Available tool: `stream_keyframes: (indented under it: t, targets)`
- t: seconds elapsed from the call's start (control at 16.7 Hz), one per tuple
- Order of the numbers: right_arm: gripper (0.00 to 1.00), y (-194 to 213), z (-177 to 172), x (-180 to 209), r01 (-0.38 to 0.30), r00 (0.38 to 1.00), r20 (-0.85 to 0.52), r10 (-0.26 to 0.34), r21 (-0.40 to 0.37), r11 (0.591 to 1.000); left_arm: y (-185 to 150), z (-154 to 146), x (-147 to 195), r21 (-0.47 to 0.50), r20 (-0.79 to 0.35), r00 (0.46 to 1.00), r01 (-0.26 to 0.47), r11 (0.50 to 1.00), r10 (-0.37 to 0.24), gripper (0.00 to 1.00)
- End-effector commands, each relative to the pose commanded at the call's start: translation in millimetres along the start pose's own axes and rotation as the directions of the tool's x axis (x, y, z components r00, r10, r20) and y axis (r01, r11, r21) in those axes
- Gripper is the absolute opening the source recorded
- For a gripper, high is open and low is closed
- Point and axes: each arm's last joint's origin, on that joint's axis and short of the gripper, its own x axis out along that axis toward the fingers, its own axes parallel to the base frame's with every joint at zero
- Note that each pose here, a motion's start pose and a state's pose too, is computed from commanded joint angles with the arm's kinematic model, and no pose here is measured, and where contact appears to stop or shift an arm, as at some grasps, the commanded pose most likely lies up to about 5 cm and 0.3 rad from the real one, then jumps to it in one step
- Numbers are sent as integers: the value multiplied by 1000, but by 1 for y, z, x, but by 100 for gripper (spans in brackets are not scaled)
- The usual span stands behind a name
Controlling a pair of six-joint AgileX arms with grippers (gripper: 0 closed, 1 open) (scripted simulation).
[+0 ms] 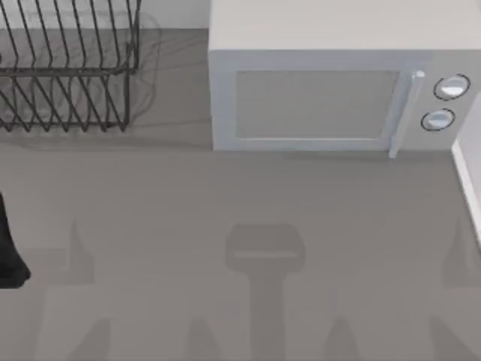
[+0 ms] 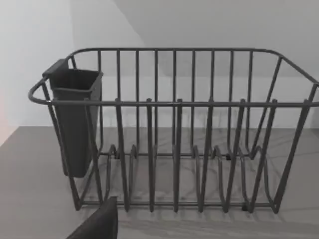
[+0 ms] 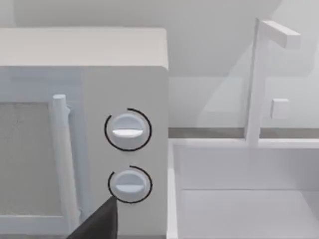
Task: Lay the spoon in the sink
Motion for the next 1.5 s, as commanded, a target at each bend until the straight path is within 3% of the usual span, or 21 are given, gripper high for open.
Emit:
stream_keyframes:
  t: [0.18, 0.3, 0.54, 0.72, 0.84, 0.96, 1.08, 1.2, 1.32, 1.5]
  targets:
    - [100, 0, 1, 0, 3, 1000, -6, -4, -10, 1000, 0, 0, 0, 0, 0, 1000, 0, 1000, 0, 100]
    - [100, -2, 6, 1, 17, 999, -44, -19, -59, 998, 0, 0, 0, 0, 0, 1000, 0, 1000, 0, 100]
    - [100, -10, 16, 7, 6, 969, -238, -72, -269, 963, 0, 0, 0, 0, 0, 1000, 0, 1000, 0, 100]
    - [100, -18, 18, 17, -127, 879, -464, -115, -459, 879, 0, 0, 0, 0, 0, 1000, 0, 1000, 0, 100]
    - [100, -26, 14, 25, -288, 763, -632, -137, -522, 803, 0, 0, 0, 0, 0, 1000, 0, 1000, 0, 100]
    - [100, -36, 9, 32, -489, 604, -784, -144, -507, 710, 0, 0, 0, 0, 0, 1000, 0, 1000, 0, 100]
    - [100, -46, 5, 39, -688, 424, -896, -132, -413, 597, 0, 0, 0, 0, 0, 1000, 0, 1000, 0, 100]
    - [100, -58, 3, 48, -840, 255, -961, -105, -274, 468, 0, 0, 0, 0, 0, 1000, 0, 1000, 0, 100]
    - [100, -71, 5, 58, -934, 128, -989, -74, -145, 327, 0, 0, 0, 0, 0, 1000, 0, 1000, 0, 100]
    - [100, -90, 12, 75, -992, 29, -999, -39, -34, 122, 0, 0, 0, 0, 0, 1000, 0, 1000, 0, 100]
